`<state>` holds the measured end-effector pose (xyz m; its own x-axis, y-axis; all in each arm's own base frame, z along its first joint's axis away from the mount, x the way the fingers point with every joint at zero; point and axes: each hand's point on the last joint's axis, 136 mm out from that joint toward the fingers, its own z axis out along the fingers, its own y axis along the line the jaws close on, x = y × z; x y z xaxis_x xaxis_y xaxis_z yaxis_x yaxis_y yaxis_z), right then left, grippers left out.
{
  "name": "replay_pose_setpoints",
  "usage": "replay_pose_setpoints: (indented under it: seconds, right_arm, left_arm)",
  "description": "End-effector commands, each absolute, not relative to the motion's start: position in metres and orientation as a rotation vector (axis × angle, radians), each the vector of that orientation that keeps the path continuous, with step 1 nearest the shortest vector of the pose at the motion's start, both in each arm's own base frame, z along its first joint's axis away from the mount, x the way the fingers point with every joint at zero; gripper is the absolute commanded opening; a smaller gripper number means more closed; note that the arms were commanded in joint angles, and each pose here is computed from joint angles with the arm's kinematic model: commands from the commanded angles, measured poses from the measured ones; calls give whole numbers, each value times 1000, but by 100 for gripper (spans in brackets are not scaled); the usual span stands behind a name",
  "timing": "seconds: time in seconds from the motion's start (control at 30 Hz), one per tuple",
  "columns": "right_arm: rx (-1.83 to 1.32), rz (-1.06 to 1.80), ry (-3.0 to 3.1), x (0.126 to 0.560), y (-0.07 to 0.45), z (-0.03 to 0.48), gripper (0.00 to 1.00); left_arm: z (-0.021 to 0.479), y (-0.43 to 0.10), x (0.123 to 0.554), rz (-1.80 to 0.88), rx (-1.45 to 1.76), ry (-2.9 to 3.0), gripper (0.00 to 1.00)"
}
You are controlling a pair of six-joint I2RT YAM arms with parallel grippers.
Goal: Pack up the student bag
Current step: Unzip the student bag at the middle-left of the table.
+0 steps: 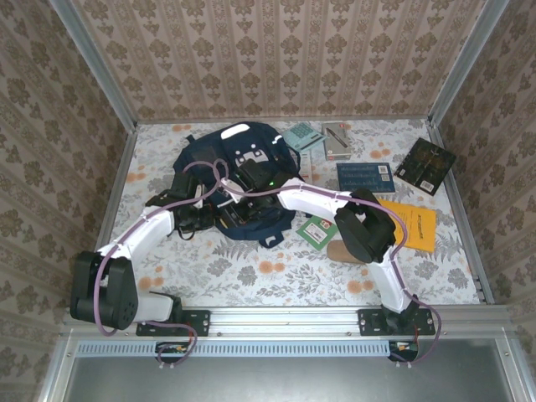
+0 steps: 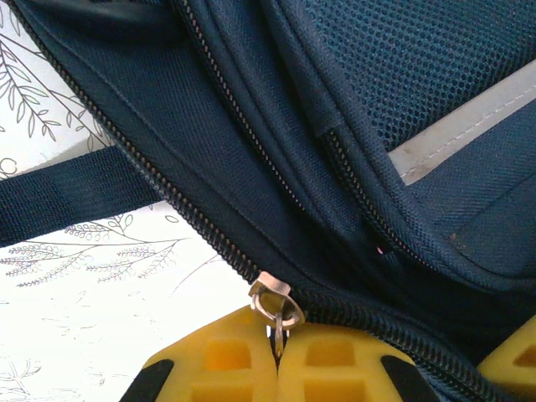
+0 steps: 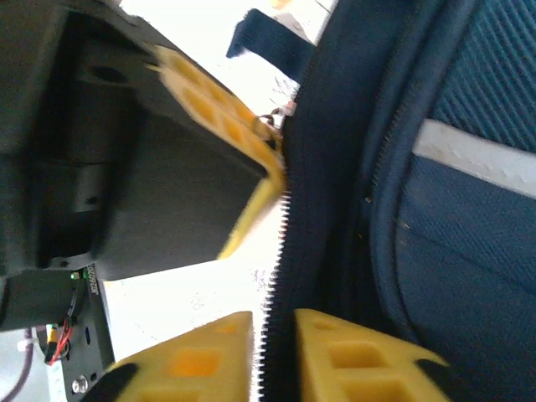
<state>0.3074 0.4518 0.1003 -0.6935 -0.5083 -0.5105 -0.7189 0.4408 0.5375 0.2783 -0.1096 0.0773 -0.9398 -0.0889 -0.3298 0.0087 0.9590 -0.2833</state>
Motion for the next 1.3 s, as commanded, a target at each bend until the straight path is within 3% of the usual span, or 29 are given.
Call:
replay_pose_setpoints:
  seconds: [0.0, 0.03, 0.4, 0.73, 1.0, 1.03, 1.1, 1.17, 1.27]
  right_arm:
    - [-1050, 1059, 2478, 307, 445, 87, 6]
    - [-1036, 1065, 2471, 309, 444, 91, 0]
    - [-1008, 1115, 2364, 302, 437, 145, 0]
    - [-1033, 1112, 2387, 279, 429, 140, 0]
    - [-1013, 1097, 2372, 282, 432, 149, 0]
    - [-1001, 1091, 2377, 284, 432, 149, 8]
    - [-973, 1070, 2380, 288, 432, 151, 37]
    - [-943, 1047, 2364, 293, 431, 158, 48]
    - [-866, 979, 2334, 306, 425, 170, 58]
  left_arm:
    - [85, -114, 283, -432, -63, 2727, 0]
    - [84, -113, 283, -422, -66, 2732, 0]
    - [61, -48, 288, -150, -318, 2813, 0]
    - [57, -2, 340, -151, -558, 2755, 0]
    - [64, 2, 352, -212, -546, 2710, 0]
    - [66, -3, 353, -247, -532, 2701, 0]
    - [71, -14, 354, -304, -495, 2687, 0]
    - [78, -25, 351, -322, -450, 2679, 12]
    - [91, -37, 341, -356, -397, 2652, 27]
